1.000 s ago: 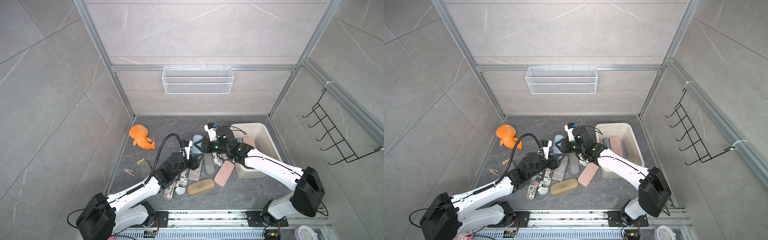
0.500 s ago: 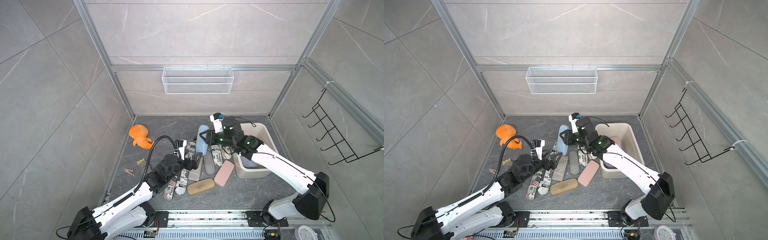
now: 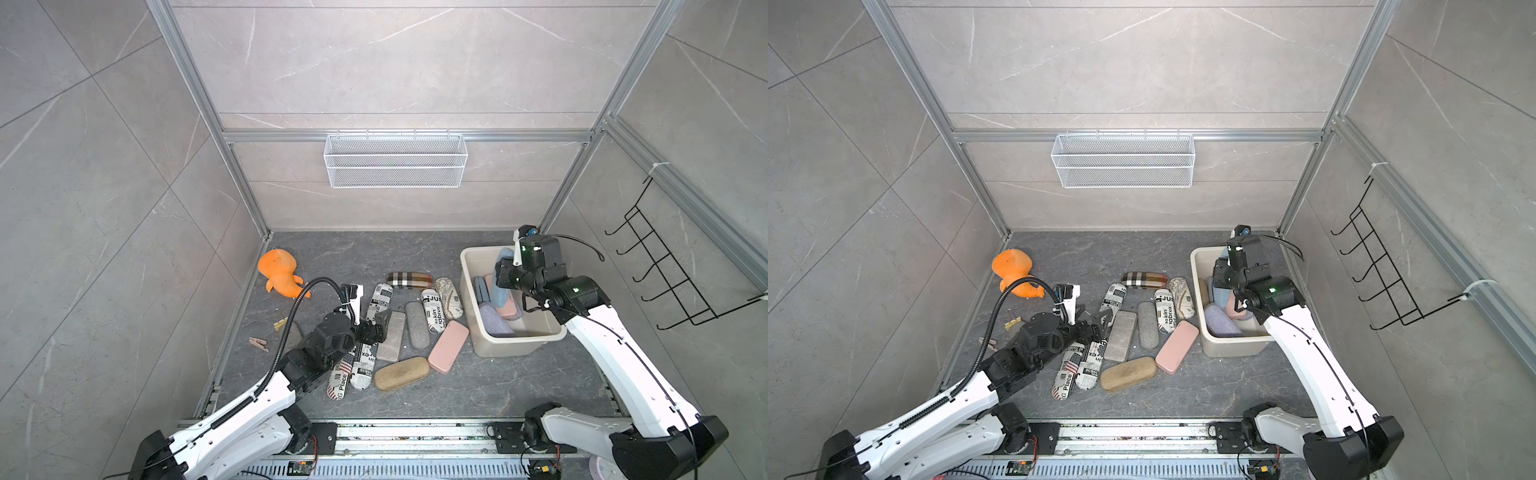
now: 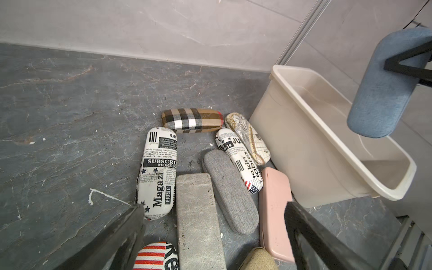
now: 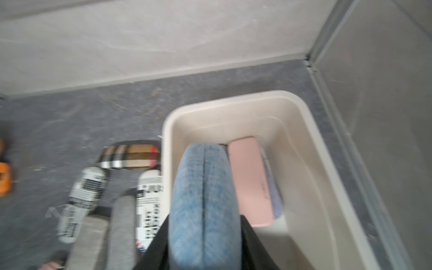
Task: Put the glasses cases into the storage boxes
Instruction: Pick up the glasses case at the center of the board, then place the glasses case in the storage box.
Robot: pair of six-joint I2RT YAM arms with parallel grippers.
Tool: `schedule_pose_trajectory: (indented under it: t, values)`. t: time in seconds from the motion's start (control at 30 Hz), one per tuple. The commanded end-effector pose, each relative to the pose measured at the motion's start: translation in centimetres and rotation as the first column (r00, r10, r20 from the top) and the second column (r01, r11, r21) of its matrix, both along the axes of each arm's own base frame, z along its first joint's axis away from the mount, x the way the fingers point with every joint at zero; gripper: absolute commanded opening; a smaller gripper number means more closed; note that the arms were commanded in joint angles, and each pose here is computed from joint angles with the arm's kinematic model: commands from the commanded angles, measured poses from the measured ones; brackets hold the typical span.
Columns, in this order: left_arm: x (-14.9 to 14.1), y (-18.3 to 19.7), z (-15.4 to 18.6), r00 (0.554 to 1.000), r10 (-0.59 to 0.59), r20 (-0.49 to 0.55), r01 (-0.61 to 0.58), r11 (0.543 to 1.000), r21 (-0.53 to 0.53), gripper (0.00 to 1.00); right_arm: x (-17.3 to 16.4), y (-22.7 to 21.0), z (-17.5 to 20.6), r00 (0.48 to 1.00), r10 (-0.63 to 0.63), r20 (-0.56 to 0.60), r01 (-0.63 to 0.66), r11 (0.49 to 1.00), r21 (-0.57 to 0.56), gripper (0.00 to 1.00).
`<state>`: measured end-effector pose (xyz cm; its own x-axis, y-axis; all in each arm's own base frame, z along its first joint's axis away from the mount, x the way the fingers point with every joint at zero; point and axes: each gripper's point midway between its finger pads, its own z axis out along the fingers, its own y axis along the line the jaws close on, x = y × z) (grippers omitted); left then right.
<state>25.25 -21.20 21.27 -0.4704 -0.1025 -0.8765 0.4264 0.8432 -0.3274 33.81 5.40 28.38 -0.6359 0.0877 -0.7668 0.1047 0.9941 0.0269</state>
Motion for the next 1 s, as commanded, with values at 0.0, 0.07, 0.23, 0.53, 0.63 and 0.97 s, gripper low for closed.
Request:
schedule_pose_trajectory:
  t: [0.0,0.07,0.23,0.53,0.63,0.97]
  values:
    - [0.9,-0.6,2.3,0.998,0.001,0.057,-0.001,1.000,0.002,0.95,-0.3,-3.6,-1.6,0.991,-0.122,-0.054,0.110,0.975,-0.194,0.35]
    - [1.1,-0.8,2.1,0.999,-0.002,0.051,0.002,1.000,0.009,0.96,-0.1,-4.2,-2.4,0.986,-0.154,-0.070,0.134,0.963,-0.235,0.34]
    - [1.2,-1.0,1.4,1.000,0.001,0.024,-0.001,1.000,0.001,0.96,-0.9,-5.3,-6.7,0.968,-0.219,-0.120,0.179,0.943,-0.279,0.33]
    - [1.4,0.2,0.4,0.998,0.060,0.010,-0.060,0.998,0.034,0.96,-2.1,-4.1,-12.6,0.924,-0.192,-0.330,0.098,0.955,-0.279,0.36]
    - [1.3,0.7,0.1,0.997,0.074,0.008,-0.074,0.996,0.048,0.95,-1.9,-3.4,-14.2,0.910,-0.171,-0.377,0.068,0.960,-0.273,0.38]
    - [1.0,1.2,-0.3,0.996,0.086,0.001,-0.086,0.995,0.058,0.96,-1.5,-1.5,-14.7,0.909,-0.097,-0.406,0.025,0.983,-0.179,0.55]
